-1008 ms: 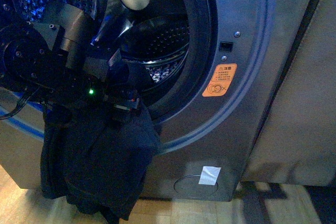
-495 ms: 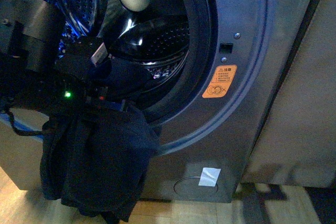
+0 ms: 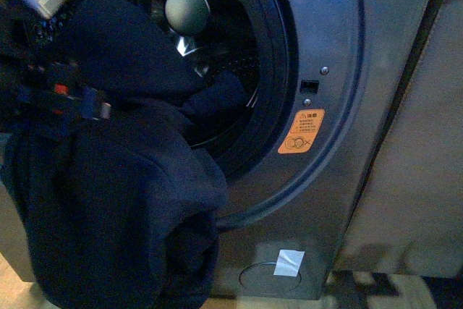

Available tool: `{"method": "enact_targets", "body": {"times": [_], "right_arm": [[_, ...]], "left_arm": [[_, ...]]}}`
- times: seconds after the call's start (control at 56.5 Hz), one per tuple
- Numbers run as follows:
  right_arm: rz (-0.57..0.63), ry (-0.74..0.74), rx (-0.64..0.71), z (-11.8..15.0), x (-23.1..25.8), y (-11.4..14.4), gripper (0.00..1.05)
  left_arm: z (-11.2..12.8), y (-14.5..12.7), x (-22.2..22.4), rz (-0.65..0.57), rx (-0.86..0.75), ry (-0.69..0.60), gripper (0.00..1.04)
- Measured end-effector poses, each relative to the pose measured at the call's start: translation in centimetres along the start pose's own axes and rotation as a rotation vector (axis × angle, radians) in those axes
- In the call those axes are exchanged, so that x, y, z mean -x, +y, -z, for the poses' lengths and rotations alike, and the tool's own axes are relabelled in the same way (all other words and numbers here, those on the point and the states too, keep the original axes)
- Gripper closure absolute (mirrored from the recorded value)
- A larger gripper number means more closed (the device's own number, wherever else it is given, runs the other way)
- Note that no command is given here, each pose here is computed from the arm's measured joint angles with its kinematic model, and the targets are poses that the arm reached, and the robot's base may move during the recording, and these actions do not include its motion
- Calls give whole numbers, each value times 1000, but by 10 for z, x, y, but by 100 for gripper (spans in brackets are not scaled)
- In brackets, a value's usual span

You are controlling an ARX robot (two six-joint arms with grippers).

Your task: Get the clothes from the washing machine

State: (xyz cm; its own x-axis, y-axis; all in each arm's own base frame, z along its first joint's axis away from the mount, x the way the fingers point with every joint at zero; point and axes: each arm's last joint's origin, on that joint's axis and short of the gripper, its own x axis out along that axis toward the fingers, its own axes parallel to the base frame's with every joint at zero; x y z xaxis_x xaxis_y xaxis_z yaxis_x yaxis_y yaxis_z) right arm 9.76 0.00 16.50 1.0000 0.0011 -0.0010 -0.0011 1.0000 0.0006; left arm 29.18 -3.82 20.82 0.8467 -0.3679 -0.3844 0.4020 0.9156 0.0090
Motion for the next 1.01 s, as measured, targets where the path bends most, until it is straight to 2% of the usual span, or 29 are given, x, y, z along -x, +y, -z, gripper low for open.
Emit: {"method": "enact_targets", "body": {"times": [0.336, 0.584, 0.619, 0.796, 1.008], "right_arm": [[0, 0, 0, 0, 0, 0, 7], [0, 0, 0, 0, 0, 0, 7], [0, 0, 0, 0, 0, 0, 7], [0, 0, 0, 0, 0, 0, 7], [0, 0, 0, 0, 0, 0, 7]], "left_arm": [[-51, 3, 65, 29, -68, -250, 98], [-130, -7, 97, 59, -150, -488, 98], [-147, -13, 101, 78, -163, -530, 98], [-189, -38, 110, 164, -198, -610, 98], [-239, -82, 123, 309, -220, -695, 98]]}}
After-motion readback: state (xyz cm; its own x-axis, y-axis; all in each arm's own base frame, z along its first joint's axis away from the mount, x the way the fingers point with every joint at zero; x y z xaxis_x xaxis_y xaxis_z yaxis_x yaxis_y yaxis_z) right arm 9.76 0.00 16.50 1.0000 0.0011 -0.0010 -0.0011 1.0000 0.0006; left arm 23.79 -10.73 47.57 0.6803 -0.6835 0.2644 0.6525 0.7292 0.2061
